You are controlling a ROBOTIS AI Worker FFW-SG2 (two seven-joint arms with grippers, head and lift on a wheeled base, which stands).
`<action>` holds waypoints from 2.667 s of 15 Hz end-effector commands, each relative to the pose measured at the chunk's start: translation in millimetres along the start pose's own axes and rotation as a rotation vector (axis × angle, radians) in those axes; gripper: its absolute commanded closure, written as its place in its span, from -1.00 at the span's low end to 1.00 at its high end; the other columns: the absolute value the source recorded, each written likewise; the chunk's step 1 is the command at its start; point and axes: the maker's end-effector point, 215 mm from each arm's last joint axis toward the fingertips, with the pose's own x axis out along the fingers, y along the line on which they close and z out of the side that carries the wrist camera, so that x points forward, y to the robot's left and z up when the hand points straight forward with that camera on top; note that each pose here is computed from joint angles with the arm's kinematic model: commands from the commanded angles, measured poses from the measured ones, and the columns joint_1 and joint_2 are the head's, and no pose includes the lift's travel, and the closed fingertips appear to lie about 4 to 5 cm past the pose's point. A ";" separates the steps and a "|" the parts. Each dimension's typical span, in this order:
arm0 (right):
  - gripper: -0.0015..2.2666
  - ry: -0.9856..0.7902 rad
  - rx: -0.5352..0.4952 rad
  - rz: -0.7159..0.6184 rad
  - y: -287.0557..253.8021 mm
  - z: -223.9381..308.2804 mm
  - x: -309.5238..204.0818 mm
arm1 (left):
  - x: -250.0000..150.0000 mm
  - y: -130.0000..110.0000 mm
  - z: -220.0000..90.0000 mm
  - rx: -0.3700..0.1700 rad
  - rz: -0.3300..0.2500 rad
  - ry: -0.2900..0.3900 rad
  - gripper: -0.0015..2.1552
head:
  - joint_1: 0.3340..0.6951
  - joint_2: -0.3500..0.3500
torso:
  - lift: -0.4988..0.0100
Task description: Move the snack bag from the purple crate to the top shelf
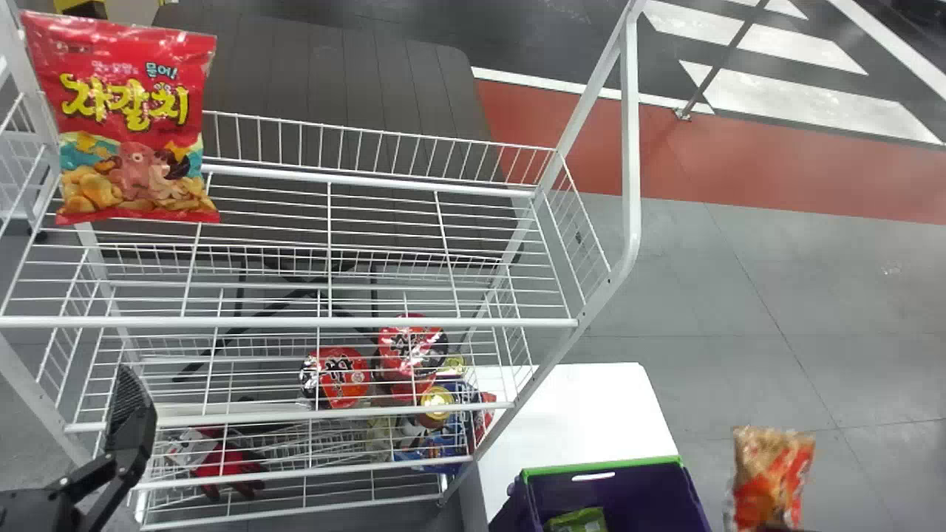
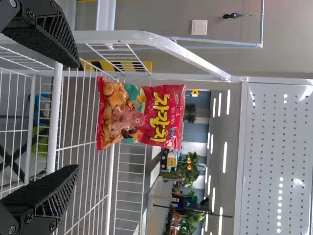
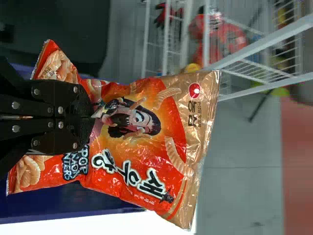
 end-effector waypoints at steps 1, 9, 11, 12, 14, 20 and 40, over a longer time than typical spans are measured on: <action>0.35 -0.123 0.059 0.003 24.8 51.8 -31.5 | -1.2 -1.3 -0.7 0.012 -0.003 0.006 -0.93 | 1.00 -1.00 | 0.96; 0.35 -0.439 0.280 0.201 142.5 177.7 -136.0 | -1.5 -6.5 0.3 0.024 -0.016 0.013 -0.93 | 1.00 -1.00 | 0.96; 0.35 -0.519 0.188 0.272 176.7 208.5 -151.6 | -1.0 -6.7 -3.4 0.030 -0.016 0.025 -0.93 | 1.00 -1.00 | 0.96; 0.35 -0.564 0.167 0.290 188.3 221.2 -156.1 | -1.0 -6.8 -3.3 0.031 -0.016 0.024 -0.93 | 1.00 -1.00 | 0.96; 0.35 -0.627 0.114 0.299 203.5 246.7 -162.1 | -1.2 -6.8 -1.7 0.041 -0.015 0.021 -0.93 | 1.00 -1.00 | 0.96; 0.35 -0.612 0.095 0.393 241.0 270.0 -131.1 | -5.3 -13.6 -7.4 0.042 -0.020 0.035 -0.93 | 1.00 -0.96 | 0.96; 0.35 -0.731 -0.209 0.553 394.8 339.3 86.6 | -8.5 -18.5 -25.5 0.072 -0.018 0.063 -0.93 | 1.00 -0.21 | 0.96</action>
